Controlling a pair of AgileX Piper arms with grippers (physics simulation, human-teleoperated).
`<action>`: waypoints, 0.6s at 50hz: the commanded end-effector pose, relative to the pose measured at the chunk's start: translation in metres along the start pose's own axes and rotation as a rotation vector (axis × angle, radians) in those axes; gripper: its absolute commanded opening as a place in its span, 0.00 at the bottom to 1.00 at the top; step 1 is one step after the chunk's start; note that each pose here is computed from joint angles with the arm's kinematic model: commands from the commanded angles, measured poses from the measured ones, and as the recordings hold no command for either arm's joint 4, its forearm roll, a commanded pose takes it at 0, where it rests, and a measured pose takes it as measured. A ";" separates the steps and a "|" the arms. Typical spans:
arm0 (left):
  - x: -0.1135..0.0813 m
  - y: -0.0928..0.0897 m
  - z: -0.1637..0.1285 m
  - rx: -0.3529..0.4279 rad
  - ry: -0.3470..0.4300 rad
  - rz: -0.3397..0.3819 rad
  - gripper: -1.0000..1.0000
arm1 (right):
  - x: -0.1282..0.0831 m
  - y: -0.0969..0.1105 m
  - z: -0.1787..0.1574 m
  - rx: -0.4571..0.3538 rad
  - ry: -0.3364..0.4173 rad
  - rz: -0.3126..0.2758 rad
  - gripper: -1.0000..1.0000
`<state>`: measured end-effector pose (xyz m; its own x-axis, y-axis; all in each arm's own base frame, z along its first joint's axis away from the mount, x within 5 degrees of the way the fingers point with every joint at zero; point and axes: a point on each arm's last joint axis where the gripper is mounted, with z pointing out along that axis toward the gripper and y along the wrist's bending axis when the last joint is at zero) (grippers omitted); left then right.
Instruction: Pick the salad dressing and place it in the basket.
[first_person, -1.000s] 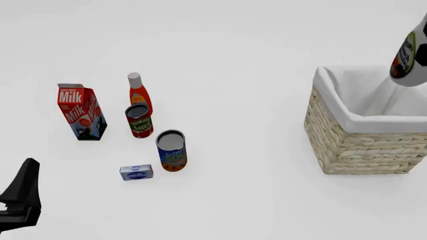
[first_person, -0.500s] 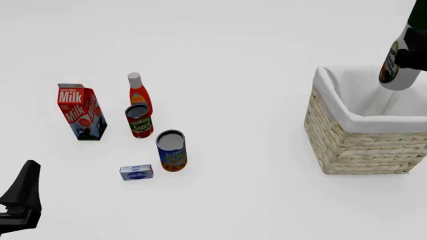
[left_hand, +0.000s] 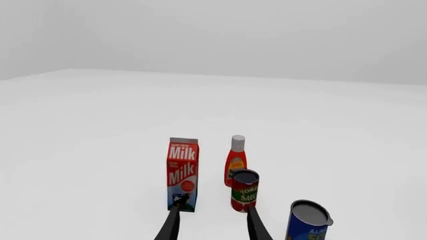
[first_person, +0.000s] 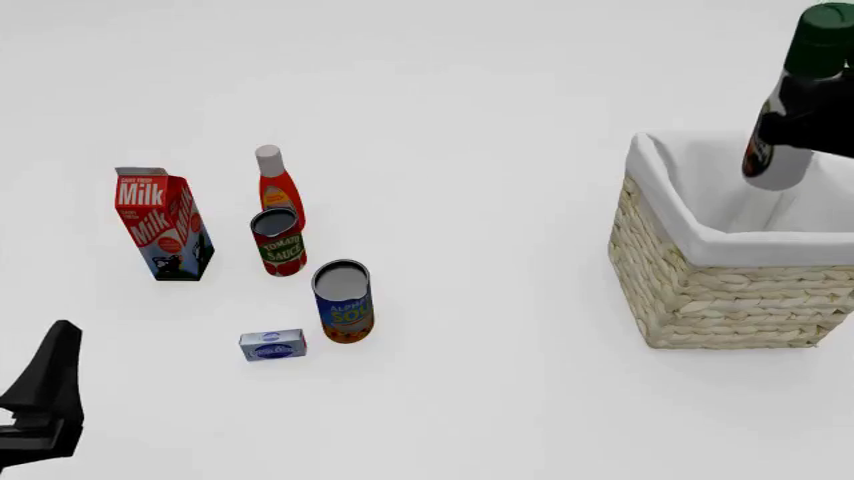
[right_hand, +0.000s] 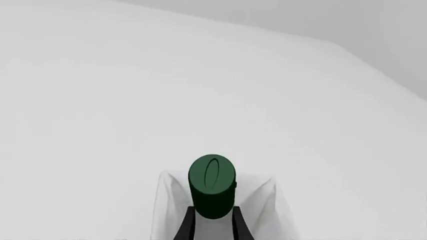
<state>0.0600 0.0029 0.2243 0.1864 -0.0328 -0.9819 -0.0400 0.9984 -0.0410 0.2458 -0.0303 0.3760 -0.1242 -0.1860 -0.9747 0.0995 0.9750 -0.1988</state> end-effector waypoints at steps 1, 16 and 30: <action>0.000 0.000 0.001 0.002 0.001 0.001 1.00 | 0.004 -0.002 0.006 0.007 0.015 -0.001 0.00; 0.001 0.000 0.002 -0.004 0.008 0.000 1.00 | 0.021 -0.002 0.015 0.014 0.050 -0.003 0.00; 0.001 0.000 0.002 -0.006 0.012 0.000 1.00 | 0.035 -0.003 0.016 0.024 0.077 0.001 0.00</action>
<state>0.0615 0.0031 0.2238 0.1770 -0.0329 -0.9837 -0.0436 0.9982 -0.0412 0.2580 -0.0398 0.3457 -0.1973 -0.1827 -0.9632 0.1138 0.9716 -0.2076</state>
